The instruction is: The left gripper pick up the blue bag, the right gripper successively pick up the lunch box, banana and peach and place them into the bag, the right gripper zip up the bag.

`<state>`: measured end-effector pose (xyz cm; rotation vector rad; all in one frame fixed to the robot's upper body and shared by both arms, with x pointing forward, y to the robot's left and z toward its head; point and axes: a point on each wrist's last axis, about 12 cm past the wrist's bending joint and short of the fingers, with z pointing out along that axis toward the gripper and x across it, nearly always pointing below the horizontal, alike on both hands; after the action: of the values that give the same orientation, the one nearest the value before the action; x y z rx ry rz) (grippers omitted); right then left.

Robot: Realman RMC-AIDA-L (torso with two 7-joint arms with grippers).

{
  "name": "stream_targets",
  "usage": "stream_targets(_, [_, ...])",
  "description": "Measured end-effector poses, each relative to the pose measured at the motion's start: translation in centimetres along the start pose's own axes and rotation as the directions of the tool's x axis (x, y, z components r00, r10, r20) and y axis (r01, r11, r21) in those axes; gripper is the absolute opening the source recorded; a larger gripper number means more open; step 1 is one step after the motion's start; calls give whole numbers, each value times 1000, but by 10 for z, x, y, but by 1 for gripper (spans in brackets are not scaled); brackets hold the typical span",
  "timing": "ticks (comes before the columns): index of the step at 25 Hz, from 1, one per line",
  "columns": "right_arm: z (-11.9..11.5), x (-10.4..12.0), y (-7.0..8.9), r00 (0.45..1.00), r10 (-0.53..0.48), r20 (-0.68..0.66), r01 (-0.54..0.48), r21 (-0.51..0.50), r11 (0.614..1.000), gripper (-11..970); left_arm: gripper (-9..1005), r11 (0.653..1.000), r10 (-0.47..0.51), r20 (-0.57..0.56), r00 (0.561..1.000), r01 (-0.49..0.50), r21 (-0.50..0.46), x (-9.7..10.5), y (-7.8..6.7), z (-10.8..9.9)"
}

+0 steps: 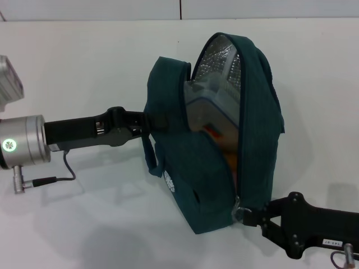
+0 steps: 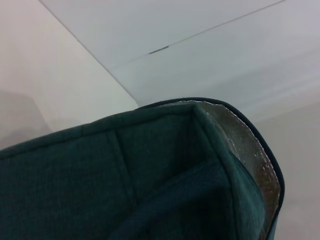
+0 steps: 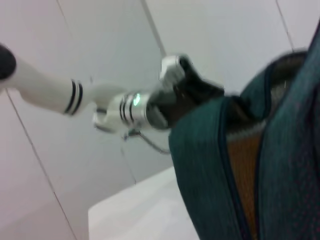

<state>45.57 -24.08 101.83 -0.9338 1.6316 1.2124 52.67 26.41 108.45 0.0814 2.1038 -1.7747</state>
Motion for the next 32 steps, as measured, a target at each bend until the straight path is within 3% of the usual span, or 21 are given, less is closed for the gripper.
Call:
stream_targets(11, [-22, -12, 8, 980, -16, 198, 7, 45, 999, 9, 45, 1000, 3, 7, 1000, -3, -7, 2, 2, -3])
stream_targets(21, [-16, -32, 2, 950, -51, 307, 41, 39, 998, 8, 45, 996, 84, 12, 996, -84, 5, 3, 1, 0])
stream_targets(26, [-14, -35, 1, 949, -56, 310, 49, 30, 998, 8, 129, 987, 149, 65, 987, -152, 46, 6, -2, -3])
stream_targets(32, [-14, -39, 0, 936, -66, 346, 54, 43, 998, 8, 253, 953, 256, 156, 954, -277, 127, 11, -11, -11])
